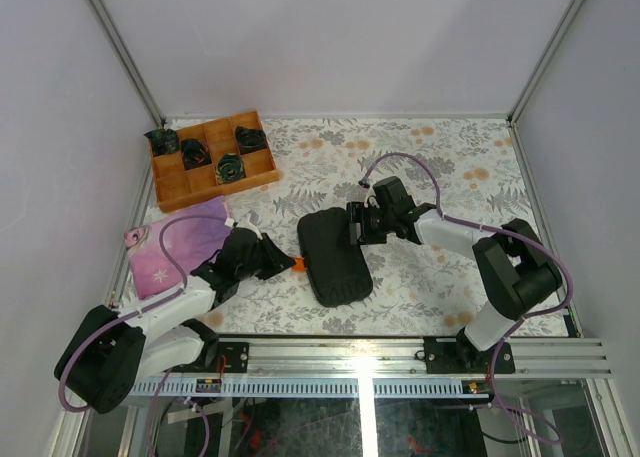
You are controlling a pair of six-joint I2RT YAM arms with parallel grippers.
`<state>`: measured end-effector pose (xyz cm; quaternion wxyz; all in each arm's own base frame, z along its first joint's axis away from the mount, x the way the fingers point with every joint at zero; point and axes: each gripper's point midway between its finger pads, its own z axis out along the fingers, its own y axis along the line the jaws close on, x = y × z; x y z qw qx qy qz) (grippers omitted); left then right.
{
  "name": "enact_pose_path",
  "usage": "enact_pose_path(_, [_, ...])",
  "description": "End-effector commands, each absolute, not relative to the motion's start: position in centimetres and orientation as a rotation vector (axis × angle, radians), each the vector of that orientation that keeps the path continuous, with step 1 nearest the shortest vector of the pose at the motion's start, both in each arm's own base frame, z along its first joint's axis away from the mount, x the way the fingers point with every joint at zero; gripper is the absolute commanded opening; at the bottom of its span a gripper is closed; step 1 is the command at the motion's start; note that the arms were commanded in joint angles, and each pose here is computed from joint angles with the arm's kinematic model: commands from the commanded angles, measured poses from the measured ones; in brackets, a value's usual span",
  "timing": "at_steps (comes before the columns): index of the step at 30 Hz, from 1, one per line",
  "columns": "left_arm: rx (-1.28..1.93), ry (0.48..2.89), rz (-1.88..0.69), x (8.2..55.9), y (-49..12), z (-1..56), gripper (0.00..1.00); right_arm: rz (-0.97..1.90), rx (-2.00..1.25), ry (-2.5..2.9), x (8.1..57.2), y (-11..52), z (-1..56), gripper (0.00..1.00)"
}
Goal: Sort the tools into containers
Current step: Close the storage box at the center of the board.
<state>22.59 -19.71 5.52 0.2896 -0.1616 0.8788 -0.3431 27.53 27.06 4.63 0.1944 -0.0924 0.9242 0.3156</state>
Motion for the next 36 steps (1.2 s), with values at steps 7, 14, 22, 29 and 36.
enact_pose_path(7, [-0.395,2.224,-0.939,24.8,-20.3,9.3,0.11,0.648,-0.285,2.846,23.4,23.1,-1.6,0.42])
enact_pose_path(14, [-0.389,2.222,-0.952,25.0,-20.6,9.7,0.12,0.646,-0.285,2.848,23.4,23.1,-1.7,0.42])
enact_pose_path(22, [-0.383,2.215,-0.957,25.1,-20.7,10.4,0.14,0.653,-0.285,2.847,23.5,23.2,-1.7,0.42])
enact_pose_path(29, [-0.383,2.214,-0.969,25.2,-21.0,10.7,0.16,0.653,-0.285,2.850,23.3,23.2,-1.8,0.41])
enact_pose_path(36, [-0.380,2.211,-0.975,25.4,-21.3,11.1,0.19,0.652,-0.285,2.848,23.4,23.2,-1.7,0.41])
